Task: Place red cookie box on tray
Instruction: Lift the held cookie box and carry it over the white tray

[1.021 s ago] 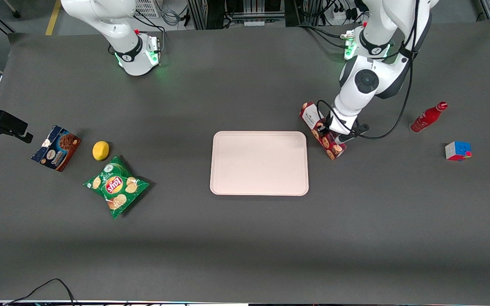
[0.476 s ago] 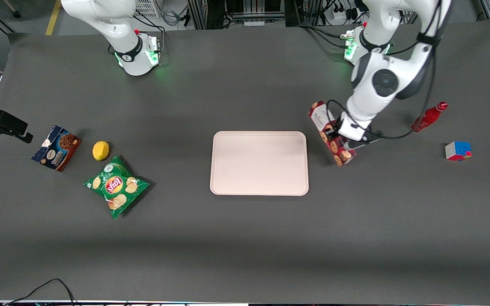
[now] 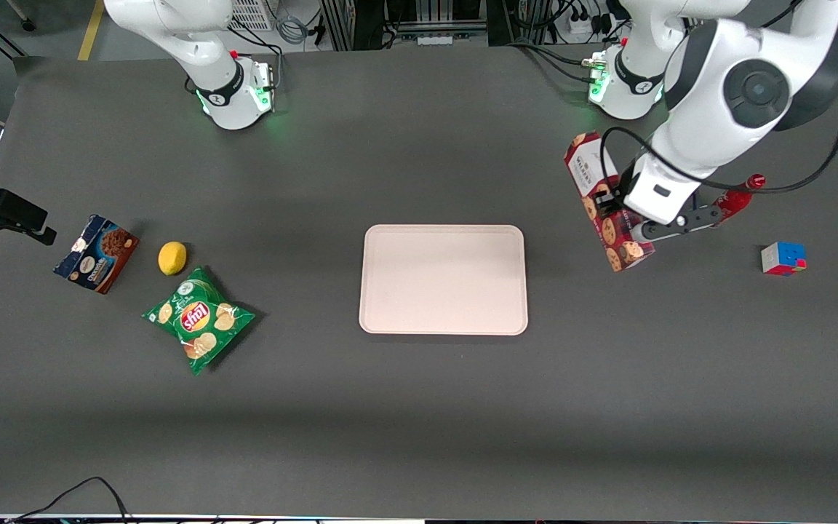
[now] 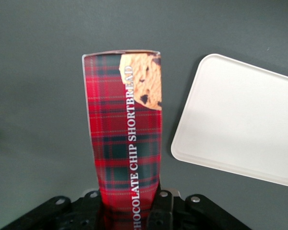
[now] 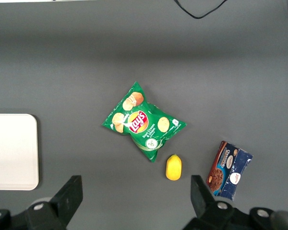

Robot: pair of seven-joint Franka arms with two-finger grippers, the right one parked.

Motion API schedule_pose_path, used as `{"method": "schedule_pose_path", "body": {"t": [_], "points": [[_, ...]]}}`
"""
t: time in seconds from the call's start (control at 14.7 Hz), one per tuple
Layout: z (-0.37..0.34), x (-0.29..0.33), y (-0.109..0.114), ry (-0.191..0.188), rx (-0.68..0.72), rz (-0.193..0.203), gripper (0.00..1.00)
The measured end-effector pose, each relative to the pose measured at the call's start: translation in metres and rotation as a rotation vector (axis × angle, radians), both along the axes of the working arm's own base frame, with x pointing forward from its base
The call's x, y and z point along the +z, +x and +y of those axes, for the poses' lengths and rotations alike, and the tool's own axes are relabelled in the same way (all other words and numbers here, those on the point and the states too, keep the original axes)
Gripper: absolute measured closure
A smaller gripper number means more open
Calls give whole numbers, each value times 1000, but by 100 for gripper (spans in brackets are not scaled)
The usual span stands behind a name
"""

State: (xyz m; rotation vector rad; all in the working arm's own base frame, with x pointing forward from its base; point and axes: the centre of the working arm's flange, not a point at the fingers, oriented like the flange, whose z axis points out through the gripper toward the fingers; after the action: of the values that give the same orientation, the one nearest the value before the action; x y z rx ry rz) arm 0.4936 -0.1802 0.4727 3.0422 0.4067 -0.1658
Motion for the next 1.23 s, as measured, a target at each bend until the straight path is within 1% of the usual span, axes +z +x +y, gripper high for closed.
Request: {"method": "schedule_pose_path", "body": {"t": [0.14, 0.27, 0.41, 0.54, 0.75, 0.88, 1.02, 1.23], "points": [[-1, 4, 2, -2, -17, -1, 67], [-8, -2, 2, -8, -92, -2, 67], [-30, -10, 1, -21, -183, -27, 67], [-70, -22, -5, -35, -260, -57, 67], [-119, -45, -14, -64, -340, -84, 67], [-136, -64, -13, -87, -359, -99, 67], [-143, -86, -5, -110, -356, -113, 67], [-147, -129, 8, -138, -334, -114, 67]]}}
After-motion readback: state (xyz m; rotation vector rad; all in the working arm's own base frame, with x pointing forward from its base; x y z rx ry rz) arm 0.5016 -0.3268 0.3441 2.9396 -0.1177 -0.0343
